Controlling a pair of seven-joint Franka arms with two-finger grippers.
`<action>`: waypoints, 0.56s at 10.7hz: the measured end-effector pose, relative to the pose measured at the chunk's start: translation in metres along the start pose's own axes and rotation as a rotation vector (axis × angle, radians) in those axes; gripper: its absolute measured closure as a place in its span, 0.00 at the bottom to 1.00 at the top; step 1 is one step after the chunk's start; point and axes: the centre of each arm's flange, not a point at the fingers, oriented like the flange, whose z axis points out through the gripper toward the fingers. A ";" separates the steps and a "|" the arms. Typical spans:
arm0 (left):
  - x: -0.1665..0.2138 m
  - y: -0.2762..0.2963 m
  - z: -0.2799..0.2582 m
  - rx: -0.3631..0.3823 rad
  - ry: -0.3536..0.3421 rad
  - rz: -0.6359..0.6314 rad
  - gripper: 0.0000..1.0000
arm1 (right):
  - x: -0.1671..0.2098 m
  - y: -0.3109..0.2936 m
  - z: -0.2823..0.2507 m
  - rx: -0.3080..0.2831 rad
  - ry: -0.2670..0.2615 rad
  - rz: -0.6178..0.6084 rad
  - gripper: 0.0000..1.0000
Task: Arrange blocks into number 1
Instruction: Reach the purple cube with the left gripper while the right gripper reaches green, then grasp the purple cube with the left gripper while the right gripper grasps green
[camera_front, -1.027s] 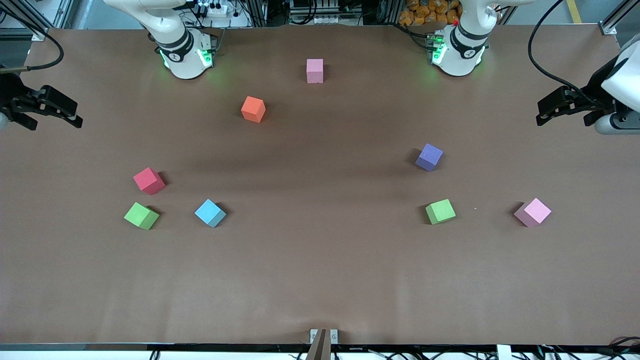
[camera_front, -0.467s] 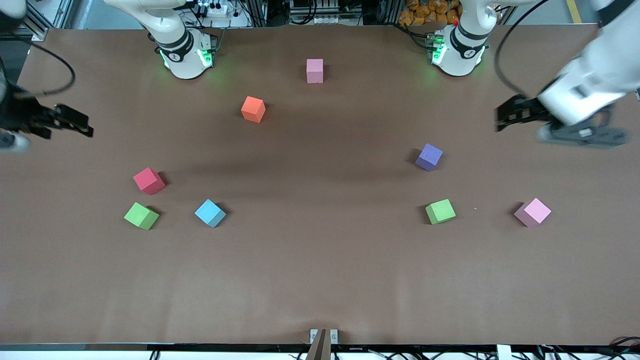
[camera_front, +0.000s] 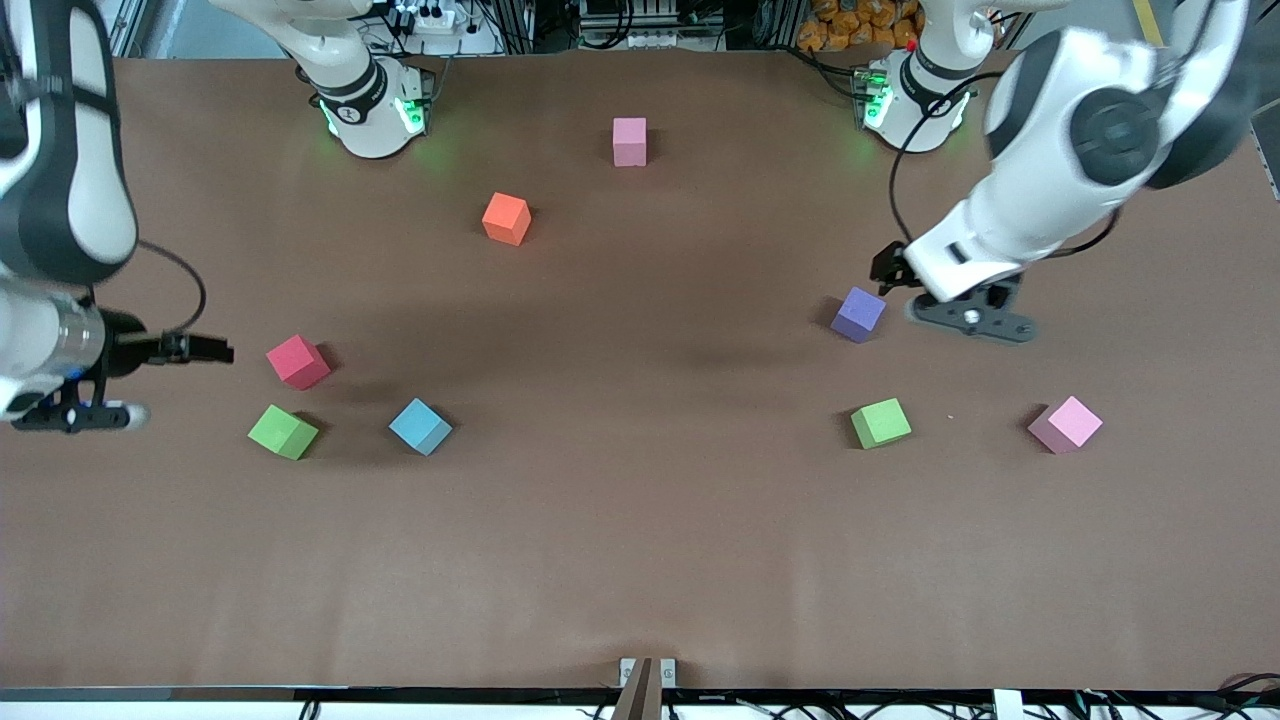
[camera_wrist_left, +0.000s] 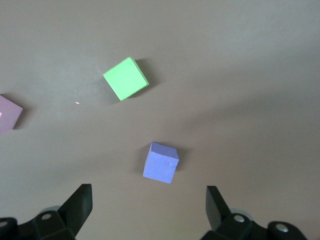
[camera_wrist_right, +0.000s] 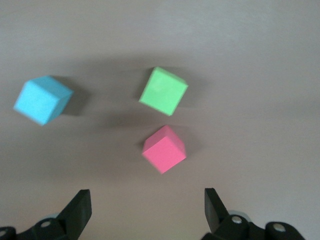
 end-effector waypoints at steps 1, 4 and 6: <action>-0.006 0.004 0.032 0.014 -0.004 0.017 0.00 | 0.010 0.027 0.017 0.012 0.019 0.058 0.00; -0.031 0.010 0.098 0.020 -0.050 0.043 0.00 | 0.026 0.050 0.051 0.035 0.143 0.294 0.00; -0.042 0.020 0.121 0.020 -0.047 0.070 0.00 | 0.035 0.025 0.072 0.046 0.187 0.445 0.00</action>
